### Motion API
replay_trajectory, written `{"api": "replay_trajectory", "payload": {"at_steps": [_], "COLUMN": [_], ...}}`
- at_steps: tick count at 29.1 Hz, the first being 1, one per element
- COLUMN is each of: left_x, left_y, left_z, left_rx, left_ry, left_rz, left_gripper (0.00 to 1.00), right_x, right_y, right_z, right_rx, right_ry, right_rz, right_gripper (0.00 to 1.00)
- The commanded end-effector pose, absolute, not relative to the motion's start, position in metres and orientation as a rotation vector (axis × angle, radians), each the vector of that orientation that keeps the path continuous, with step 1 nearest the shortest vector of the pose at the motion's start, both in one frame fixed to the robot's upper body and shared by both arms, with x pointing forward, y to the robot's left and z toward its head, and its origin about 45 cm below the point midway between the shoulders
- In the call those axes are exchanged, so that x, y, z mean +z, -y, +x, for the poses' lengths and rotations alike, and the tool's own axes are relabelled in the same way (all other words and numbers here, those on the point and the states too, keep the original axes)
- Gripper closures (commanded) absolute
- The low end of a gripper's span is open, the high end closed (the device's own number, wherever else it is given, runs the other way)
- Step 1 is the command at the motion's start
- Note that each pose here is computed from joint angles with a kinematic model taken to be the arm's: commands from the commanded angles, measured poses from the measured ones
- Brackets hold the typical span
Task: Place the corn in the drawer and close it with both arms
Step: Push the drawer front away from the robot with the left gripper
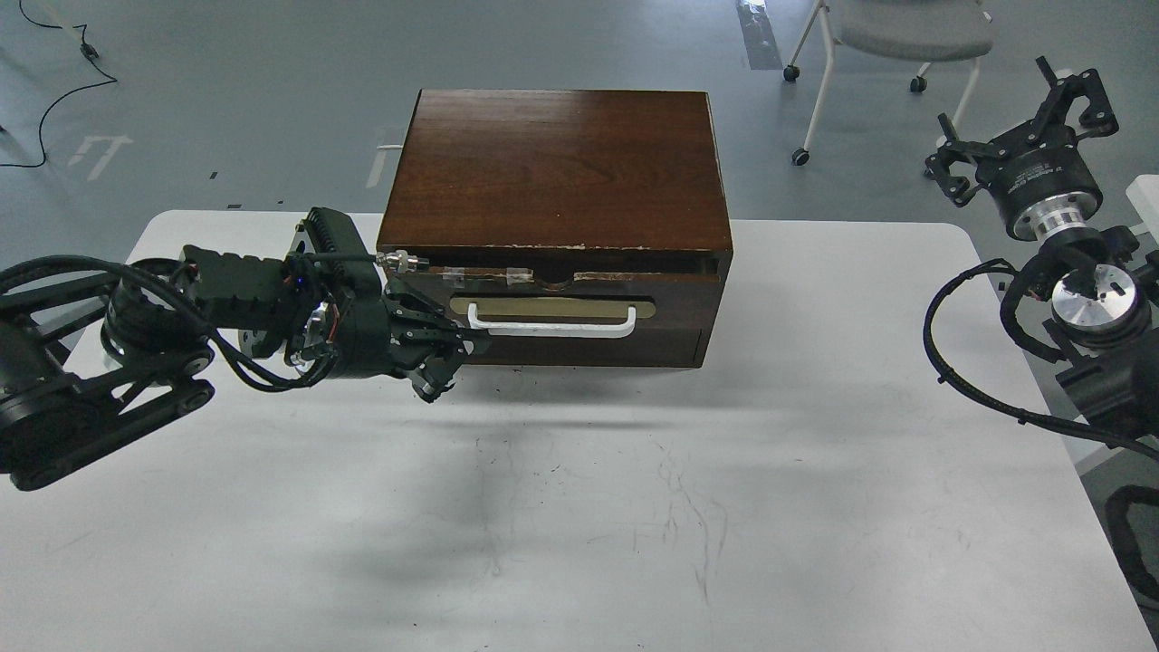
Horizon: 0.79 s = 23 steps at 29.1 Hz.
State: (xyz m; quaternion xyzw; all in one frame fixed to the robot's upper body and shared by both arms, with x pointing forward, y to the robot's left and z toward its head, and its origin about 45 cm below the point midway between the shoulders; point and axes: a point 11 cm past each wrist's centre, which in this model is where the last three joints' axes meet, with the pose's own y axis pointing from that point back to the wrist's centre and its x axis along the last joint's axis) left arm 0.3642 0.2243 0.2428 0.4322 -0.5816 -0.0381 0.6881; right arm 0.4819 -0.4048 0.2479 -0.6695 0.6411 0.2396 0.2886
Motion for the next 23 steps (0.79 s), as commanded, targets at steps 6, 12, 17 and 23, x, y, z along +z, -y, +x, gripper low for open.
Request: {"api": "replay_trajectory", "payload": {"at_steps": [6,12,17,23], "left_x": [0.24,0.239,0.237,0.237], "left_y": [-0.226,-0.225,-0.229,-0.235], "left_z": [0.368,0.371,0.375,0.381], "left_rx": [-0.076,-0.068,-0.053,-0.03], "left_ry": [1.293,1.293,1.291,1.294], "left_rz": [0.975,0.976,0.986,0.998], "left_gripper": [1.0,1.0,1.0,1.0], "right_x": [0.249,0.248,0.247,0.247], "right_y": [0.408,0.41,0.409,0.409], "right_z": [0.481,0.48,0.48,0.48], "right_rx": [0.632,0.633,0.636,0.636], "right_ry": [-1.717,-1.723,-1.723,-1.723], "right_rz": [-1.784,-1.782,-1.782,-1.782], "right_gripper": [0.0,0.0,0.0,0.0]}}
